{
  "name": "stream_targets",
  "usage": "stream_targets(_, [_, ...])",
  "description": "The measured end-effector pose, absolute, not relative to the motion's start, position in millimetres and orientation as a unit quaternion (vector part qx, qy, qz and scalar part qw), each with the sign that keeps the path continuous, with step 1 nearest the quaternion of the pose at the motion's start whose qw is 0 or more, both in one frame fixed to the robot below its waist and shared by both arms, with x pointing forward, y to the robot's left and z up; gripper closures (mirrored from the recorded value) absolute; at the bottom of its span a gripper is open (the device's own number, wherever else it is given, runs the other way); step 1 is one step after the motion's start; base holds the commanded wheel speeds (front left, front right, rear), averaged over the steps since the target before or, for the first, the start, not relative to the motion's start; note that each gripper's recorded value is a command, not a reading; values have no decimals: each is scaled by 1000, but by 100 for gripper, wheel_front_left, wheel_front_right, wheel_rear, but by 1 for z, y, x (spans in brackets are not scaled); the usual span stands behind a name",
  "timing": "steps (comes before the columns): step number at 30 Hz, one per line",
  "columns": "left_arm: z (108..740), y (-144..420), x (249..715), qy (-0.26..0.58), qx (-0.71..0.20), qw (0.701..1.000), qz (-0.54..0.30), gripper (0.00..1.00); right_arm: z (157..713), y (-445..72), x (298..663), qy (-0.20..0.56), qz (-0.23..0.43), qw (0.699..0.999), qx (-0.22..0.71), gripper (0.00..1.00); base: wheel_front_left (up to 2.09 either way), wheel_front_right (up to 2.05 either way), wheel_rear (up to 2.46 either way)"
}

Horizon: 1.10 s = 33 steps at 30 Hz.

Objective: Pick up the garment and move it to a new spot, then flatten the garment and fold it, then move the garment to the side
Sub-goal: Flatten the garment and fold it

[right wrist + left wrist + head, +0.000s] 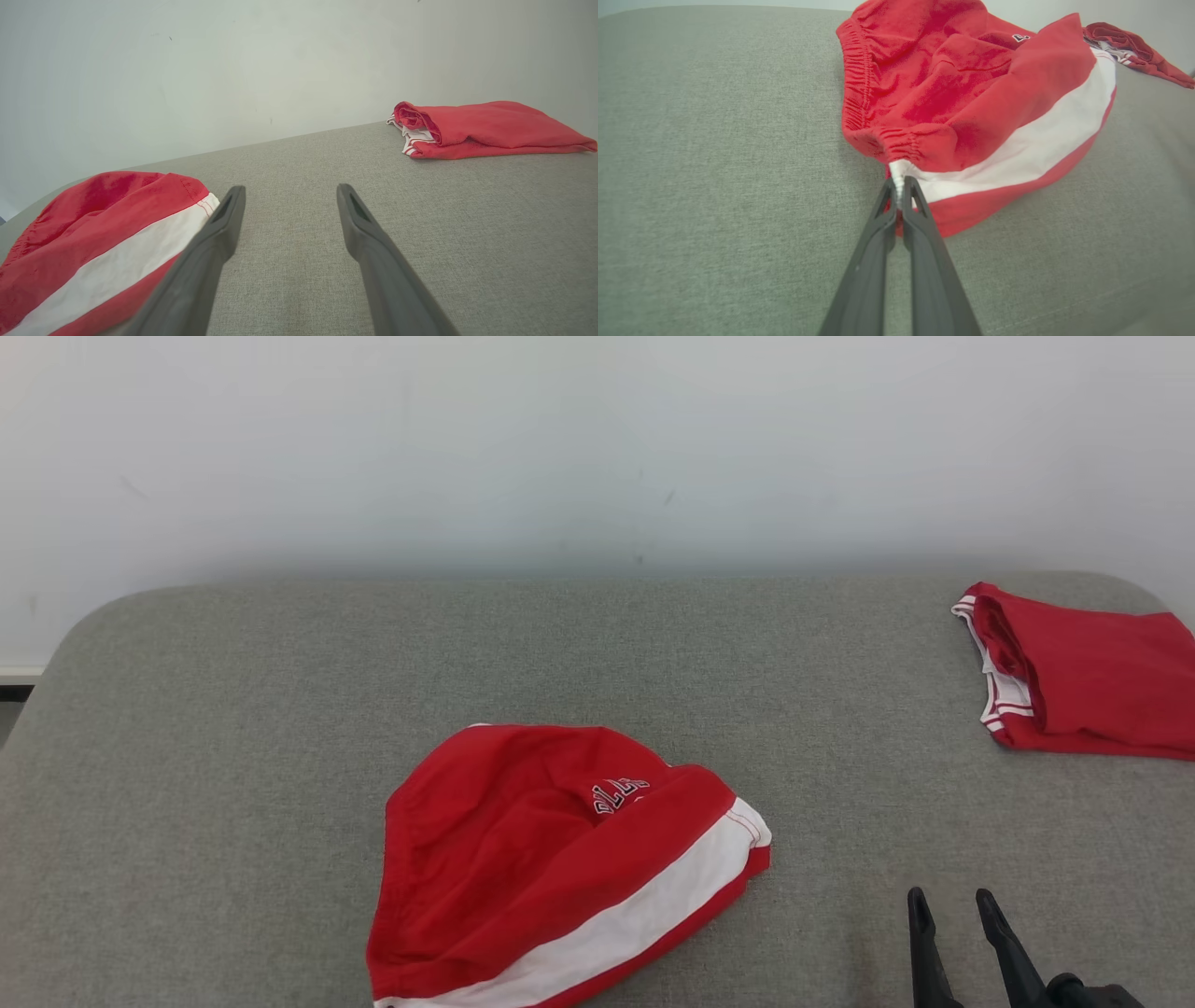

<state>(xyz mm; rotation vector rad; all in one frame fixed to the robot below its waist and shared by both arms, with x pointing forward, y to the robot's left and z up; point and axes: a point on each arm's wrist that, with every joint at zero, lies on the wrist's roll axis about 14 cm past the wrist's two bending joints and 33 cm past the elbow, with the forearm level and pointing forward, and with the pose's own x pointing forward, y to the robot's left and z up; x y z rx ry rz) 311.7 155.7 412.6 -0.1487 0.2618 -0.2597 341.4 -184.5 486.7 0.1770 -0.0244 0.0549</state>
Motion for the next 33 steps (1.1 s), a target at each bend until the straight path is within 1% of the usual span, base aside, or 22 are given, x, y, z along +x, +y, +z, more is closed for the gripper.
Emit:
stream_targets(4, [415,169,314,124,-72,984,-107,100,486,-187,340,-11,25,996,87,0,0,0,0])
stream_targets(8, [413,170,311,126,-71,984,-101,100,484,-186,339,-8,26,996,90,0,0,0,0])
stream_targets(9, [413,171,310,124,-71,985,-99,32,483,-186,338,-6,26,996,90,0,0,0,0])
stream_targets(10, [414,172,311,122,-72,985,-97,32,482,-185,338,-5,28,995,91,0,0,0,0])
stream_targets(11, [416,173,311,119,-75,986,-93,0,482,-184,339,-4,30,995,91,0,0,0,0])
stream_targets(18, [429,184,307,93,-88,990,-66,0,482,-175,343,-3,45,995,92,0,0,0,0])
stream_targets(22, [434,192,301,82,-90,991,-53,0,481,-165,346,1,67,994,84,0,0,0,0])
stream_targets(28, [421,179,287,112,-83,986,-92,0,479,-147,357,25,120,991,52,0,0,0,0])
stream_targets(33, [417,169,292,132,-78,980,-124,0,474,-141,371,50,153,987,28,0,0,0,0])
